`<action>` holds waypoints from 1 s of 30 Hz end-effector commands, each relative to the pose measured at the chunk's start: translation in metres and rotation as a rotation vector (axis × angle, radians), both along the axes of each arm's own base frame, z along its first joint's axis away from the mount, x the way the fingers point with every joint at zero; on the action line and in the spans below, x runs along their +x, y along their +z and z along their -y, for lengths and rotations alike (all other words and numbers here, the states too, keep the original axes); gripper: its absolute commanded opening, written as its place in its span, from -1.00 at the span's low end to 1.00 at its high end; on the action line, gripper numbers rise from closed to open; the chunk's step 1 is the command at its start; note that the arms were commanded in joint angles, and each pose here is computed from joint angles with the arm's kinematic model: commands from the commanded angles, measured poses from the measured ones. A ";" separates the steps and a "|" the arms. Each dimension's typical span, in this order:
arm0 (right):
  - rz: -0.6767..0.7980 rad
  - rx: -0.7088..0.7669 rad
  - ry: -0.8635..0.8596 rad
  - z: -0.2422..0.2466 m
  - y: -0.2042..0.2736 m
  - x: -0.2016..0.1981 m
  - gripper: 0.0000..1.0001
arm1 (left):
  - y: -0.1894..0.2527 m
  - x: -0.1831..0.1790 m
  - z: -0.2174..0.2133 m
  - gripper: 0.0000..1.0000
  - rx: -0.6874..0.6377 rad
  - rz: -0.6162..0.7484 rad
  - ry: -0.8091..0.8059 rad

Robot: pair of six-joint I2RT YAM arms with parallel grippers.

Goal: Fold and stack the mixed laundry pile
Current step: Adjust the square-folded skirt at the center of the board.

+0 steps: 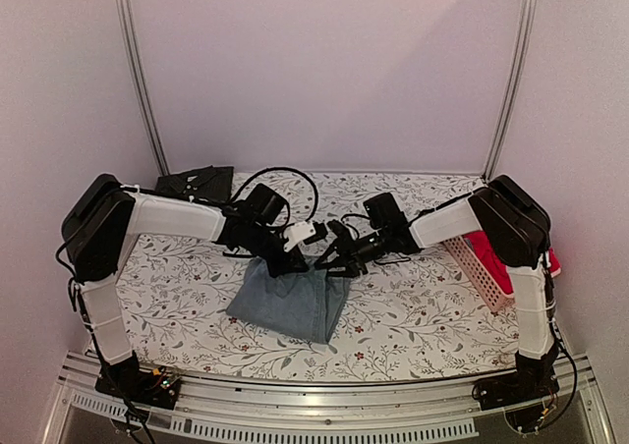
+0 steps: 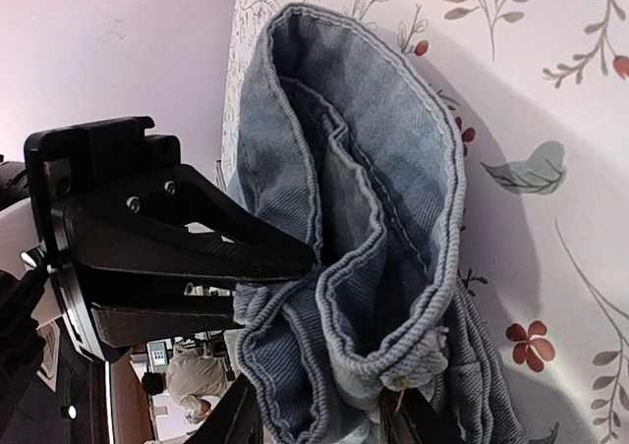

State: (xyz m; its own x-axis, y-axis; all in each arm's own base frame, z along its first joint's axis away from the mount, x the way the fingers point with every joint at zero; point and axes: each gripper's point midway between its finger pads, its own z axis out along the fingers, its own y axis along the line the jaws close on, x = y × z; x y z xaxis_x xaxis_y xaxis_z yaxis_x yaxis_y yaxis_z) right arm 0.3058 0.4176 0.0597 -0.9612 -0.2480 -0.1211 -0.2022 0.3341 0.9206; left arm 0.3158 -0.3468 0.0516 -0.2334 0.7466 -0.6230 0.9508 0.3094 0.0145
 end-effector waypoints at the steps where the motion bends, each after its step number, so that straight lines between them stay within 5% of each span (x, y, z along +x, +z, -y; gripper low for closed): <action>1: 0.008 -0.016 0.008 -0.003 -0.010 0.004 -0.43 | 0.019 0.014 0.001 -0.75 -0.062 0.030 0.031; 4: 0.022 -0.001 0.018 -0.005 -0.004 0.005 -0.95 | 0.025 0.019 -0.002 -0.42 -0.071 0.033 0.067; 7: 0.041 0.014 0.019 -0.009 0.008 0.008 -1.00 | 0.050 0.031 -0.011 0.04 -0.123 0.084 0.140; 10: 0.044 0.009 0.018 -0.012 0.025 0.008 -1.00 | 0.088 0.042 -0.032 0.97 -0.170 0.141 0.246; 20: -0.052 -0.070 -0.003 0.012 0.048 -0.041 -1.00 | 0.163 0.051 -0.130 0.99 -0.374 0.199 0.613; 24: -0.102 -0.094 0.007 0.019 0.029 -0.066 -0.99 | 0.148 0.042 -0.140 0.99 -0.382 0.080 0.683; 30: -0.055 -0.166 -0.025 0.014 -0.017 -0.037 -1.00 | 0.120 0.017 -0.129 0.99 -0.403 -0.151 0.687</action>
State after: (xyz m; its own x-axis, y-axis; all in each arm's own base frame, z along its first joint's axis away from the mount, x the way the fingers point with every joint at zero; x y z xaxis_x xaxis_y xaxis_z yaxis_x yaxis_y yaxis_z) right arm 0.2464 0.3974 0.0725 -0.9669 -0.2552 -0.0009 -0.1179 0.4436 0.8884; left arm 0.3533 -0.2124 0.1958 -0.5202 0.1906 -0.8325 0.5659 0.8070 -0.1688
